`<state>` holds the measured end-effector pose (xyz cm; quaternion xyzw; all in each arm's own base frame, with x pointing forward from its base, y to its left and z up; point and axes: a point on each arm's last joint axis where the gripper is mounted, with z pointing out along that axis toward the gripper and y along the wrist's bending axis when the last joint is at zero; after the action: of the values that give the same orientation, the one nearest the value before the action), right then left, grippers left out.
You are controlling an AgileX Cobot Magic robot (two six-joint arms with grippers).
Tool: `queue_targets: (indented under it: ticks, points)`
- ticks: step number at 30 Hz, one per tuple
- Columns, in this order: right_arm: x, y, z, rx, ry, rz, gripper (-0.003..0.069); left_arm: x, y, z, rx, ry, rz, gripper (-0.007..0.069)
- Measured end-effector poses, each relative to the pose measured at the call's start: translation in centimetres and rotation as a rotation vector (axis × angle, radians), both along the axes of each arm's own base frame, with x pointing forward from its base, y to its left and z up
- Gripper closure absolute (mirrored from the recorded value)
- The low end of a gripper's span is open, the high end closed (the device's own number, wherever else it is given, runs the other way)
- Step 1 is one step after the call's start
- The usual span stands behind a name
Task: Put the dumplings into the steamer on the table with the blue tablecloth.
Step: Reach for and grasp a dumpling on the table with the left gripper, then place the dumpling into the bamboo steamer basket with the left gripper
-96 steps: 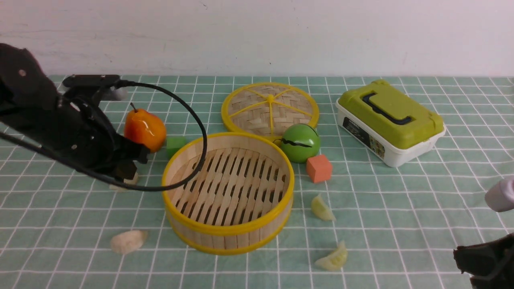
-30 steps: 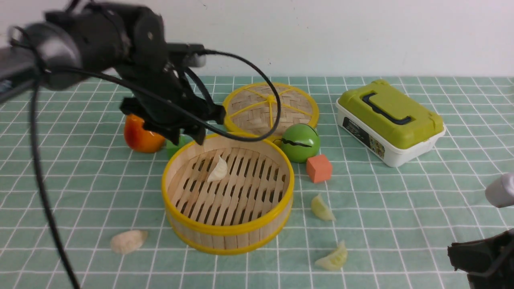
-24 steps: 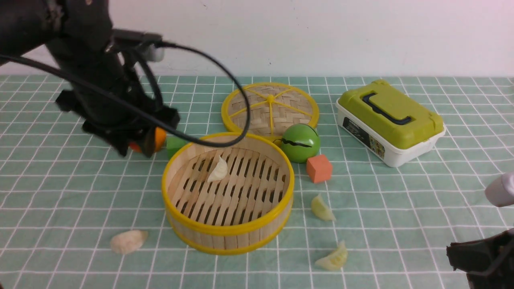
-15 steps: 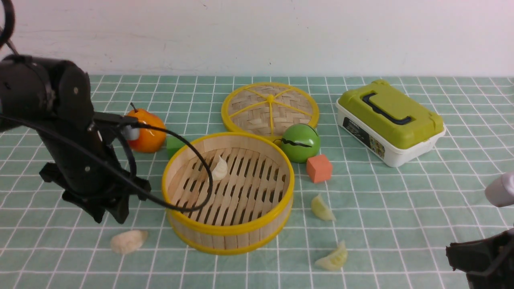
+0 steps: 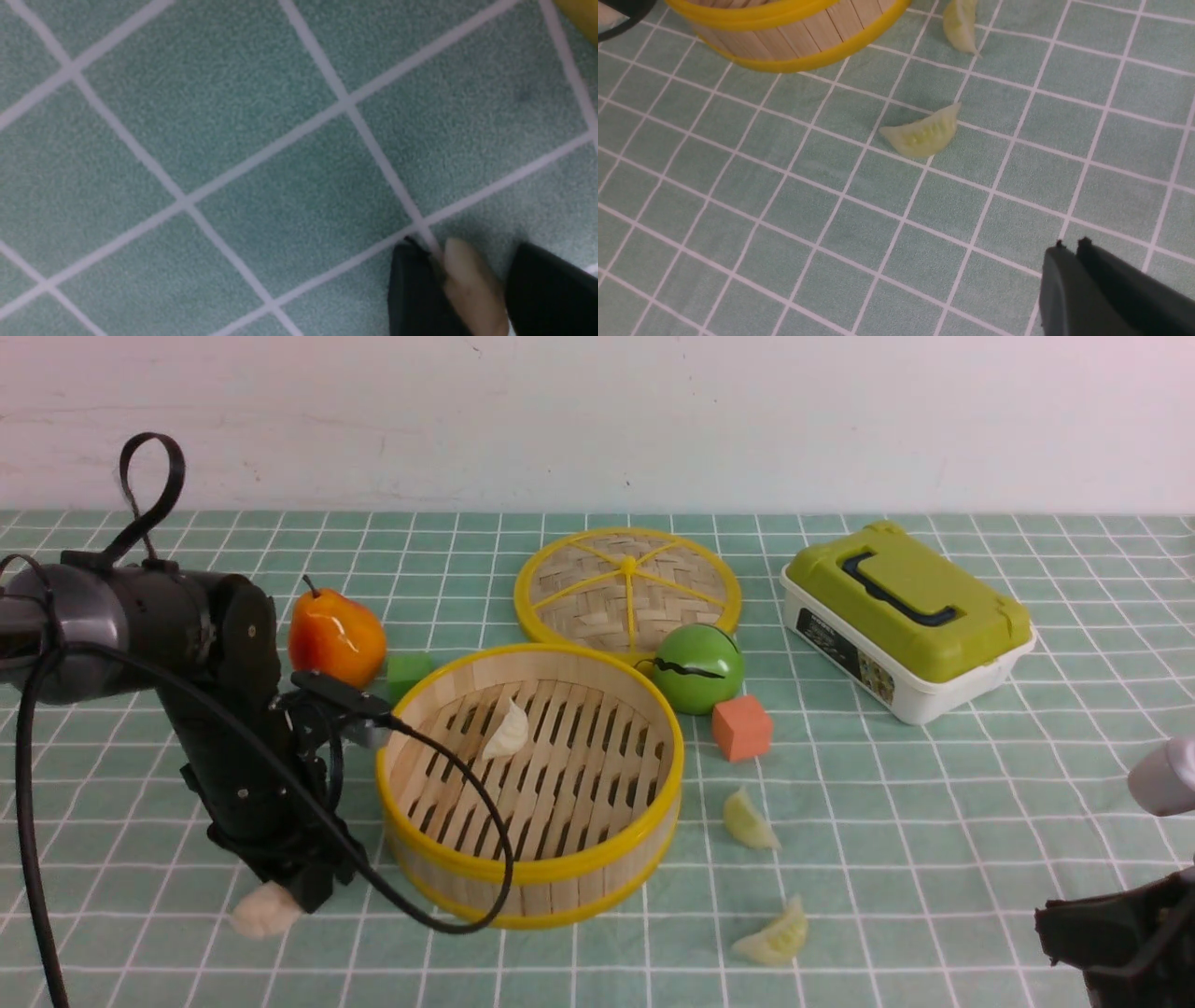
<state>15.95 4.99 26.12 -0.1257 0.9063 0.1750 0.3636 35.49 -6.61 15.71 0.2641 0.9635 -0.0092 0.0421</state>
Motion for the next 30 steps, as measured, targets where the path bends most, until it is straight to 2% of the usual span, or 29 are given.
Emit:
queue_targets:
  ticks: [2,4,7,9,14,18,21,25,27,30]
  points:
    - [0.0,0.0,0.0,0.000,0.000,0.000,0.0627,0.1,0.0,0.1,-0.001,0.004,0.058,0.0443]
    - [0.0,0.0,0.0,0.000,0.000,0.000,0.0627,0.2,0.1,0.2,-0.003,0.018,0.123,0.0474]
    - [0.0,0.0,0.0,0.000,0.000,0.000,0.0627,0.2,0.0,0.5,0.005,0.082,0.228,0.0473]
    - [0.0,0.0,0.0,0.000,0.000,0.000,0.0627,0.3,0.0,0.9,0.007,0.097,0.255,0.0473]
    - [0.0,0.0,0.0,0.000,-0.001,-0.001,0.0627,1.0,-0.2,4.1,-0.010,0.066,0.292,0.0473]
    - [0.0,0.0,0.0,0.000,-0.001,-0.001,0.0626,1.7,-1.1,9.9,-0.137,-0.029,0.343,0.0473]
    - [0.0,0.0,0.0,0.001,-0.004,-0.003,0.0624,2.2,-3.3,13.2,-0.297,-0.102,0.363,0.0473]
    - [0.1,0.0,0.1,0.002,-0.009,-0.007,0.0620,2.9,-9.3,15.3,-0.494,-0.219,0.314,0.0473]
    - [0.1,0.0,0.1,0.002,-0.010,-0.007,0.0619,3.4,-11.7,14.7,-0.522,-0.247,0.285,0.0473]
    - [0.1,0.0,0.1,0.003,-0.010,-0.008,0.0618,4.4,-14.9,12.0,-0.524,-0.254,0.272,0.0473]
